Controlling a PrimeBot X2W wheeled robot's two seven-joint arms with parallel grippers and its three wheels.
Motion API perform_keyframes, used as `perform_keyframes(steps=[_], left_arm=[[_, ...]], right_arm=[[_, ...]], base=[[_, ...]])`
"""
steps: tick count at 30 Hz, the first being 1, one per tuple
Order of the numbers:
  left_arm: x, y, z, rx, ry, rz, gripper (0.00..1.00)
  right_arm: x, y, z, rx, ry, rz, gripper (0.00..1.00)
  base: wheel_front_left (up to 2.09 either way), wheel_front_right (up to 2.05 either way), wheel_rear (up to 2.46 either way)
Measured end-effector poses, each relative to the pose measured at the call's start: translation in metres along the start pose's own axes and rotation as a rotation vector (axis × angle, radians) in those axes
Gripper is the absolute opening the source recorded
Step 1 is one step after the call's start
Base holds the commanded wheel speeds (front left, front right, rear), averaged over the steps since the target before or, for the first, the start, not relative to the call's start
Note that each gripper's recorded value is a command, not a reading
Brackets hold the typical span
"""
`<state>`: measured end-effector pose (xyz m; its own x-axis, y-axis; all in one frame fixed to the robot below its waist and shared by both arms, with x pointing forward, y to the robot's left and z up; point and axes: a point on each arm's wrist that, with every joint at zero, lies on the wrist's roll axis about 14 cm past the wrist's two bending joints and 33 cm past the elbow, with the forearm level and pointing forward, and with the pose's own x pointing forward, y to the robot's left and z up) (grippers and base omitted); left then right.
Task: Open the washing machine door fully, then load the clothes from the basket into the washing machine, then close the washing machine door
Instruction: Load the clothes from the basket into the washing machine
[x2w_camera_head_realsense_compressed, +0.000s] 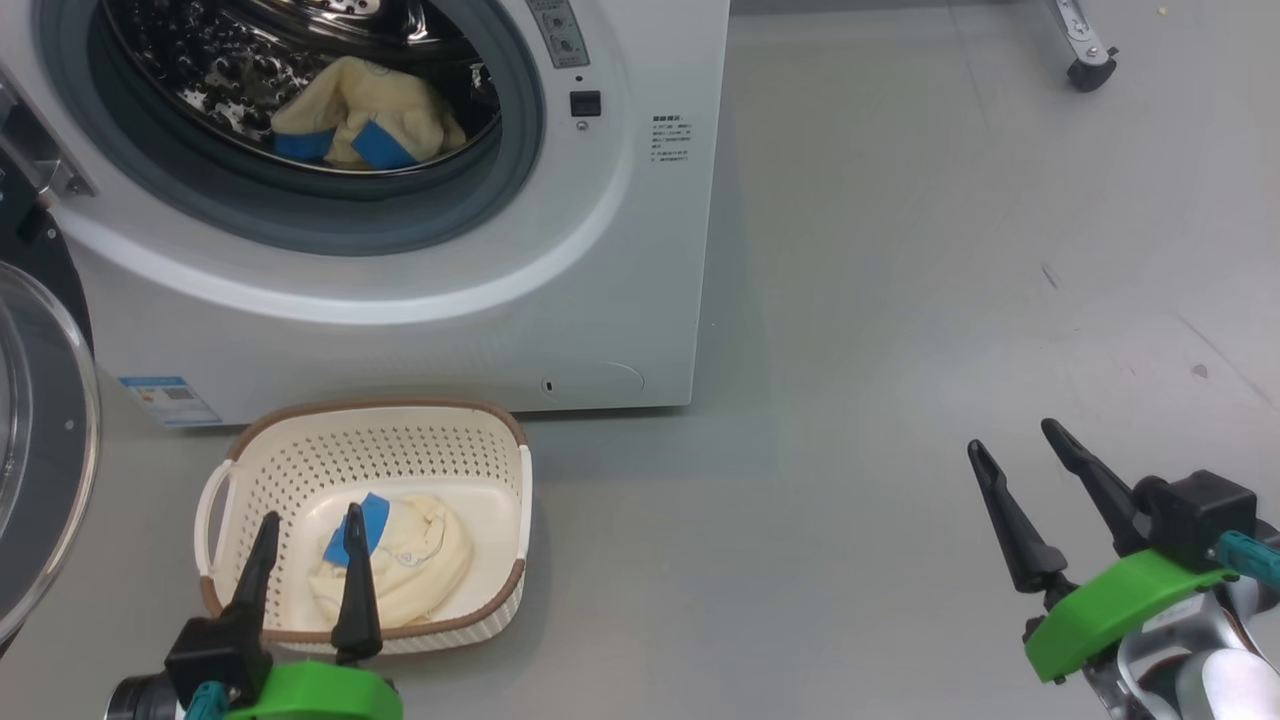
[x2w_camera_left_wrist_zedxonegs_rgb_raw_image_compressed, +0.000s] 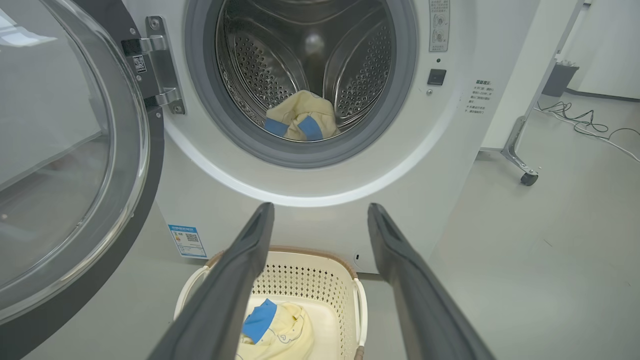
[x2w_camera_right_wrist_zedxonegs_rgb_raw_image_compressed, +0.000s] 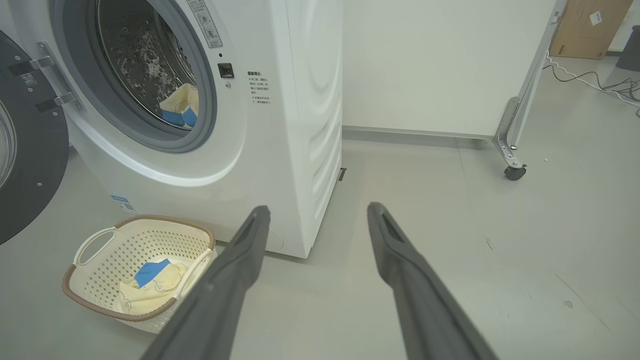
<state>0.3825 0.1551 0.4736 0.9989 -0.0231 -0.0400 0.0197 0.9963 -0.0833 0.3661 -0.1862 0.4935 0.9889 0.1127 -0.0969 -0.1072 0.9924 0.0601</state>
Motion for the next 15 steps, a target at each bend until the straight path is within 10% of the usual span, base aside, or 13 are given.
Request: perform_keyframes(steps=[15], left_arm=[[0.016, -0.002, -0.03, 0.022, 0.127, -0.023, 1.0]], right_arm=[[0.005, 0.003, -0.01, 0.005, 0.031, 0.011, 1.0]], base=[[0.0, 0.0, 0.0]])
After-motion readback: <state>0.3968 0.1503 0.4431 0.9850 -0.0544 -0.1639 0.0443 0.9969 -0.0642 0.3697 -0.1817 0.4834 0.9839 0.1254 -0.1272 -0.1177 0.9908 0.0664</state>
